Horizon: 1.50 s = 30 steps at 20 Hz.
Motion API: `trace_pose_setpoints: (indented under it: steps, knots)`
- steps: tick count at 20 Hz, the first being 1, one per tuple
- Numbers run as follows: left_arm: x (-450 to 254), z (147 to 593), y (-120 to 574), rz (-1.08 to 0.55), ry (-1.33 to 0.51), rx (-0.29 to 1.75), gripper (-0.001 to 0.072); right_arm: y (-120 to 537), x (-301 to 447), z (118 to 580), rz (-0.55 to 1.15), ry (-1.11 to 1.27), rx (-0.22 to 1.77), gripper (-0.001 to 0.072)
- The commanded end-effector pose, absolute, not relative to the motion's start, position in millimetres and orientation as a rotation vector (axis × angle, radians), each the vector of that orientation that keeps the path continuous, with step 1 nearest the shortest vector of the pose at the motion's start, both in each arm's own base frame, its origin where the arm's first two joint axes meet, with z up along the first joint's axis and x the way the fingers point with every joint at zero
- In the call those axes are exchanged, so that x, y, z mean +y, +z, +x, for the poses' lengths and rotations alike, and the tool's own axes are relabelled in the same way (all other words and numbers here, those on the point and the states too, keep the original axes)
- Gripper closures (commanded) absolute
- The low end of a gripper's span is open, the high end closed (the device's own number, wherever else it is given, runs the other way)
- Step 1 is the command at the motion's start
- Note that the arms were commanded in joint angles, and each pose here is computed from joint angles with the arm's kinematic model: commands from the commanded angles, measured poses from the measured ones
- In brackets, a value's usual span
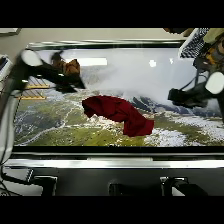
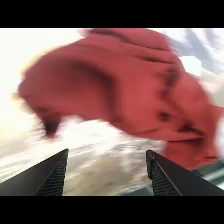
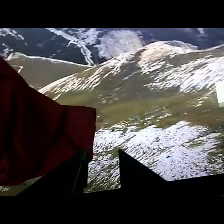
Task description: Fold the clothes and pants, and hang the long-sleeved shirts on hangers.
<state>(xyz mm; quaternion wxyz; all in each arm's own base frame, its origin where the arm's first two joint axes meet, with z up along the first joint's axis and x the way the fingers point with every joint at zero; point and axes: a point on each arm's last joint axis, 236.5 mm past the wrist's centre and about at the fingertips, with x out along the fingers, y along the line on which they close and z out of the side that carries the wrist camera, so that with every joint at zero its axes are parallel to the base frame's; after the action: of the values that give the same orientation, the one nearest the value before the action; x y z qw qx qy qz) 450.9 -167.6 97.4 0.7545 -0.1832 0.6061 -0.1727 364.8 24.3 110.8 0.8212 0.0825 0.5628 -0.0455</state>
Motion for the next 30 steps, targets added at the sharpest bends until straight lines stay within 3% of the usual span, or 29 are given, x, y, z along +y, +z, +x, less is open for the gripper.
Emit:
trace_pose_setpoints:
  steps: [1, 4, 5, 7, 8, 9, 11, 12, 19, 30]
  knots:
    - [-82, 438, 126, -0.360, -0.236, 1.287, 0.0142, 90, 47, 383, 0.159, 0.021, 1.263, 0.0457]
    - [-60, 438, 129, -0.387, -0.196, 1.279, 0.0142, 79, 59, 406, 0.240, 0.042, 1.231, 0.0457]
    - [-57, 439, 127, -0.391, -0.190, 1.280, 0.0142, 75, 61, 411, 0.334, 0.038, 1.236, 0.0456]
    - [-50, 440, 122, -0.381, -0.166, 1.289, 0.0142, 87, 64, 424, 0.700, 0.123, 1.228, 0.0456]
    - [-48, 441, 119, -0.376, -0.157, 1.293, 0.0142, 94, 54, 428, 0.765, 0.193, 1.206, 0.0456]
    - [-47, 442, 116, -0.374, -0.152, 1.297, 0.0142, 88, 32, 423, 0.750, 0.218, 1.222, 0.0453]
    - [-47, 444, 109, -0.377, -0.150, 1.314, 0.0143, 62, 1, 396, 0.722, 0.242, 1.331, 0.0293]
    - [-47, 444, 105, -0.378, -0.149, 1.326, 0.0143, 48, -4, 384, 0.735, 0.266, 1.373, 0.0285]
    - [-50, 440, 97, -0.375, -0.156, 1.365, 0.0143, -60, 25, 351, 0.796, 0.281, 1.458, 0.0287]
    - [-49, 449, 92, -0.321, -0.196, 1.338, 0.0142, -100, 63, 356, 0.828, 0.372, 1.400, 0.0281]
